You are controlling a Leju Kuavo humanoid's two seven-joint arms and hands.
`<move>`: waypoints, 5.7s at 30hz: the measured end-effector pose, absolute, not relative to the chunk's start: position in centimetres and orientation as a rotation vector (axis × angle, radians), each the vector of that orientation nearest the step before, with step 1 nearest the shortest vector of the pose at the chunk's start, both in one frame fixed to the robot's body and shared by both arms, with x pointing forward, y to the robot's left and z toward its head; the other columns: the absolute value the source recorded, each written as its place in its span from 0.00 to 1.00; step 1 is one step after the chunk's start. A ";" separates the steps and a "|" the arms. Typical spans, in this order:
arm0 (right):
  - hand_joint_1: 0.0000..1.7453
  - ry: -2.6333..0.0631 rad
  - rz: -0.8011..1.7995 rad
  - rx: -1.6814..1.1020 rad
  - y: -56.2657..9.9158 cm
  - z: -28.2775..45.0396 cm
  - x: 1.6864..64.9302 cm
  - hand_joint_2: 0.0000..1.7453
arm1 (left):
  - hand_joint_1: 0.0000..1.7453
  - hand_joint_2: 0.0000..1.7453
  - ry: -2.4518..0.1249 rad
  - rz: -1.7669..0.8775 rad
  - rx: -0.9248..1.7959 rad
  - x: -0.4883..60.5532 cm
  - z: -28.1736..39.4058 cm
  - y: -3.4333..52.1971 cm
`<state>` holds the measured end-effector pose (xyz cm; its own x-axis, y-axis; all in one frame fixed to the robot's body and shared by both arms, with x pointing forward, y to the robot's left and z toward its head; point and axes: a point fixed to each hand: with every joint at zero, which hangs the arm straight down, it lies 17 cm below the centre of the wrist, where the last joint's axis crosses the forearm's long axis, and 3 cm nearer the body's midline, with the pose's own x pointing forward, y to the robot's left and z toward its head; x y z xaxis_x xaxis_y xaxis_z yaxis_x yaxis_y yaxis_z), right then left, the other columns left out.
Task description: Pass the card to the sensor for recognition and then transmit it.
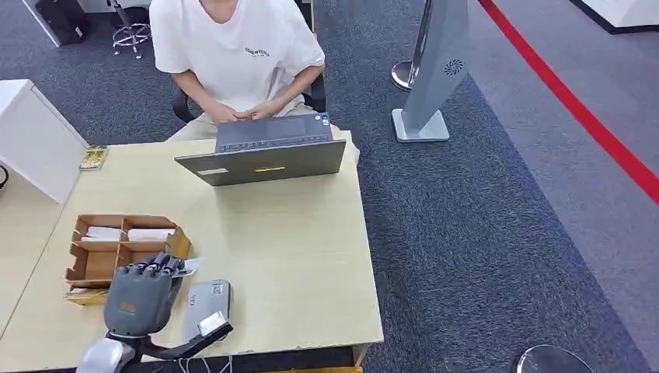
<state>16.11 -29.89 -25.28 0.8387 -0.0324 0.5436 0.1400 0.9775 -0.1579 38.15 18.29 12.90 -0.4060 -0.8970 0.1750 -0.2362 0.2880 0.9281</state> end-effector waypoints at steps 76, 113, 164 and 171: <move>0.00 -0.559 -0.015 -0.187 -28.3 -25.3 16.4 1.00 | 1.00 1.00 -1.868 -1.062 1.176 41.2 17.1 21.1; 0.00 -0.557 0.076 -0.141 -25.8 -25.0 18.1 1.00 | 0.00 1.00 -1.756 -0.966 1.676 56.7 32.0 31.0; 0.00 -0.528 -0.087 -0.189 -27.6 -25.8 13.8 1.00 | 0.00 1.00 -1.785 -1.056 1.193 35.1 14.3 23.5; 0.00 -0.527 -0.092 -0.191 -27.6 -25.9 13.8 1.00 | 0.00 1.00 -1.766 -1.050 1.175 34.5 13.5 23.5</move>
<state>13.75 -27.63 -25.86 0.8609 -0.0384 0.5074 0.1361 0.9782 -0.1570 34.50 23.48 13.49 -0.2923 -0.9454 0.1441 -0.3247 0.2398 0.9149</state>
